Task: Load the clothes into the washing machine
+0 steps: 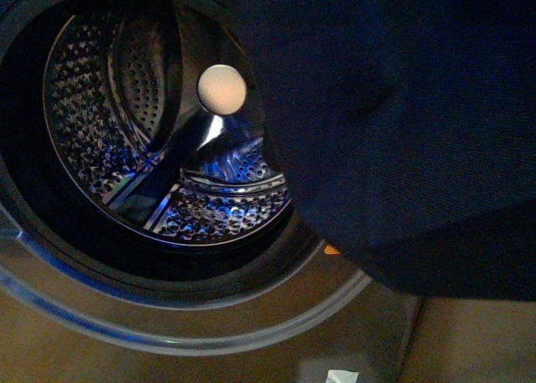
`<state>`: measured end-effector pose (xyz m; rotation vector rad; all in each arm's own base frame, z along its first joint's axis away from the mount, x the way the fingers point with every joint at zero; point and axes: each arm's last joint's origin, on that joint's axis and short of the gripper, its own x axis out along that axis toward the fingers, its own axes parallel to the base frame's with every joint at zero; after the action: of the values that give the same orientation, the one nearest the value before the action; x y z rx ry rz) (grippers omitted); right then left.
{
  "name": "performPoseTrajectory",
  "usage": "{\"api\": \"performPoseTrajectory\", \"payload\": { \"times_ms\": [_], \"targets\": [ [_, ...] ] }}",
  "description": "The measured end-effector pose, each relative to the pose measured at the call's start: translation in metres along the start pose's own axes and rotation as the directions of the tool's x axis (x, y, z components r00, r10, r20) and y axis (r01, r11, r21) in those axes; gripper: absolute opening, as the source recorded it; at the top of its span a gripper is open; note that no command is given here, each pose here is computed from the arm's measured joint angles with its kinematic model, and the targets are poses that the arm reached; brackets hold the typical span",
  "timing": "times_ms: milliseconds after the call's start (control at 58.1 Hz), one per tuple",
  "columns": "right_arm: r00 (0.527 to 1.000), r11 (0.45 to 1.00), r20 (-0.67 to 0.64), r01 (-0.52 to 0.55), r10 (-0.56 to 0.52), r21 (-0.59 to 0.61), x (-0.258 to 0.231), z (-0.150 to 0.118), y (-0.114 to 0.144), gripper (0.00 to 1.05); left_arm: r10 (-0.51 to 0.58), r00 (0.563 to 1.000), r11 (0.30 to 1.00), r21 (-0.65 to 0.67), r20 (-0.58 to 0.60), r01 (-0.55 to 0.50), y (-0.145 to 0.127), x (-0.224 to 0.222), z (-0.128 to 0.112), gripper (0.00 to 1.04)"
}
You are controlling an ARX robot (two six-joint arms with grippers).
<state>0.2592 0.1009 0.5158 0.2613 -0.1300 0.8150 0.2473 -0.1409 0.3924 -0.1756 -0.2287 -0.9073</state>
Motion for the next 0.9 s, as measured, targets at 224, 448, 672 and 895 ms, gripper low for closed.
{"api": "performPoseTrajectory", "payload": {
  "times_ms": [224, 448, 672, 895],
  "targets": [
    [1.000, 1.000, 0.001, 0.005, -0.005, 0.000, 0.000, 0.000, -0.001, 0.06, 0.173, 0.985, 0.983, 0.052, 0.022, -0.174, -0.010, 0.019, -0.007, 0.98],
    [1.000, 1.000, 0.002, 0.005, -0.005, 0.000, 0.000, 0.000, -0.001, 0.06, 0.146, 0.989, 0.985, 0.083, 0.036, -0.148, -0.029, 0.031, -0.002, 0.98],
    [1.000, 1.000, 0.004, 0.013, -0.013, -0.001, 0.000, 0.000, -0.001, 0.06, 0.286, 0.958, 0.945, 0.167, -0.001, -0.282, -0.026, 0.053, -0.003, 0.98],
    [1.000, 1.000, 0.004, 0.014, -0.014, -0.001, -0.001, 0.001, -0.001, 0.08, 0.419, 0.907, 0.884, 0.211, 0.038, -0.417, -0.018, 0.059, -0.006, 0.80]
  ]
}}
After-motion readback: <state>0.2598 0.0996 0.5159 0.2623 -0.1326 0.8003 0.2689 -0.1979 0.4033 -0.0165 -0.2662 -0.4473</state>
